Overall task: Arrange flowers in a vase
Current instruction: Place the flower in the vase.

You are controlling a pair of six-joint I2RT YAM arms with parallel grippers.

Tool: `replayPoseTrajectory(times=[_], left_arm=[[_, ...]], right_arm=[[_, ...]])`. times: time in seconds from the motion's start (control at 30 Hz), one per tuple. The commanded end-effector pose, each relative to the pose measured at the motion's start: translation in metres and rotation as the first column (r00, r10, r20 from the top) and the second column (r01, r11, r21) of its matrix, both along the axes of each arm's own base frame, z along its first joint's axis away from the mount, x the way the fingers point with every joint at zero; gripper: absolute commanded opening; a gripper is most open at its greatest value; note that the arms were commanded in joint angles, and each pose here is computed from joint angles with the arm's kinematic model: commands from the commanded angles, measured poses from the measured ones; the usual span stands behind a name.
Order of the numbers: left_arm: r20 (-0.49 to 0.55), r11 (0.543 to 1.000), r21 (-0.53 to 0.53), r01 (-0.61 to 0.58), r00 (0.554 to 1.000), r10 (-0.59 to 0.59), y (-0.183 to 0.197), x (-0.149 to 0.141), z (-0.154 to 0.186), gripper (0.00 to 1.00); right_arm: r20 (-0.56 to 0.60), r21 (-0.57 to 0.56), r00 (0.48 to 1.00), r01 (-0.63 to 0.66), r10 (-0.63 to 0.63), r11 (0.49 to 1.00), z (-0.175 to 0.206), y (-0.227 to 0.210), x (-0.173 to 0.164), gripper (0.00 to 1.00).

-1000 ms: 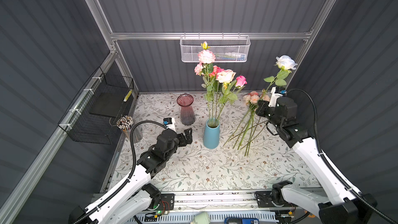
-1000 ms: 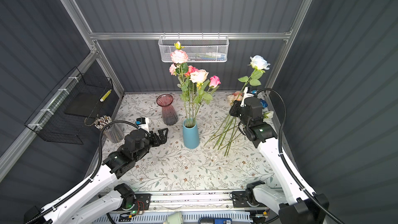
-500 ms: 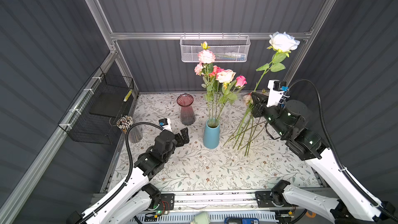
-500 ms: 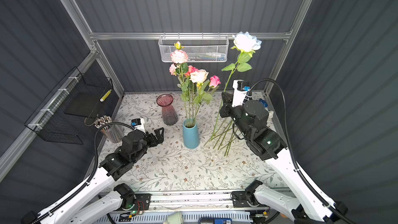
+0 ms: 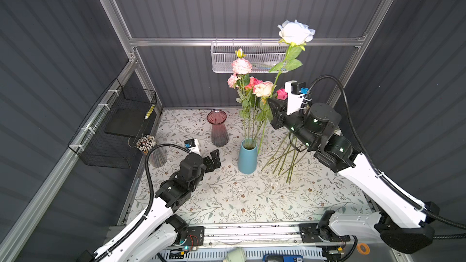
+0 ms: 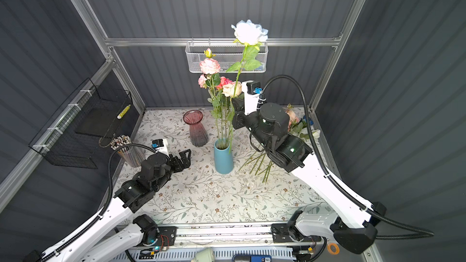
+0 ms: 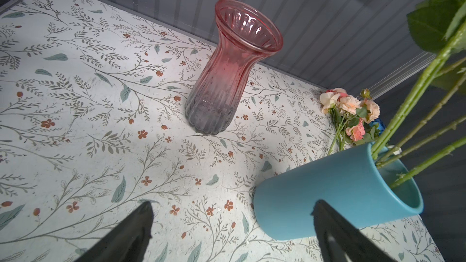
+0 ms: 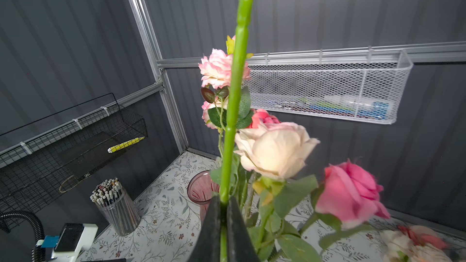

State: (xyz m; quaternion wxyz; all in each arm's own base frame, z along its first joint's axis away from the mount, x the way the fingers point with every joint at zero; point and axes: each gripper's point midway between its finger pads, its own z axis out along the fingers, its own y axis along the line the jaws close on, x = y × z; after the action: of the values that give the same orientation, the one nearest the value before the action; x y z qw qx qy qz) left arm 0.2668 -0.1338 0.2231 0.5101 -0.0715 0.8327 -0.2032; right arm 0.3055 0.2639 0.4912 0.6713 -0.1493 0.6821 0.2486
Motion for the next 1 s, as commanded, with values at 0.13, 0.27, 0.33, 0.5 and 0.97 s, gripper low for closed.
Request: replayPoseTrajectory(times=[0.13,0.27,0.33,0.5,0.97], left_arm=[[0.039,0.999,0.006,-0.032,0.999,0.032,0.012,-0.004,0.011,0.99],[0.036,1.0,0.009,-0.022,0.999,0.022,0.01,-0.004,0.01,1.0],[0.032,1.0,0.011,-0.019,0.999,0.018,0.009,-0.003,0.008,0.99],[0.031,1.0,0.009,-0.013,0.999,0.013,0.007,-0.002,0.007,0.99],[0.005,1.0,0.011,-0.007,1.0,0.007,0.004,-0.001,-0.011,0.99]], right_arm=[[0.08,0.005,0.997,-0.011,0.01,1.0,0.027,0.018,0.008,0.08],[0.103,-0.016,0.995,0.011,-0.009,1.0,0.026,0.024,0.017,0.08],[0.108,-0.024,0.994,0.014,-0.012,1.0,0.027,0.027,0.021,0.08],[0.087,-0.041,0.996,0.031,-0.028,0.999,0.011,0.032,0.029,0.08],[-0.037,-0.011,0.999,0.005,-0.005,1.0,-0.08,0.041,0.029,0.1]])
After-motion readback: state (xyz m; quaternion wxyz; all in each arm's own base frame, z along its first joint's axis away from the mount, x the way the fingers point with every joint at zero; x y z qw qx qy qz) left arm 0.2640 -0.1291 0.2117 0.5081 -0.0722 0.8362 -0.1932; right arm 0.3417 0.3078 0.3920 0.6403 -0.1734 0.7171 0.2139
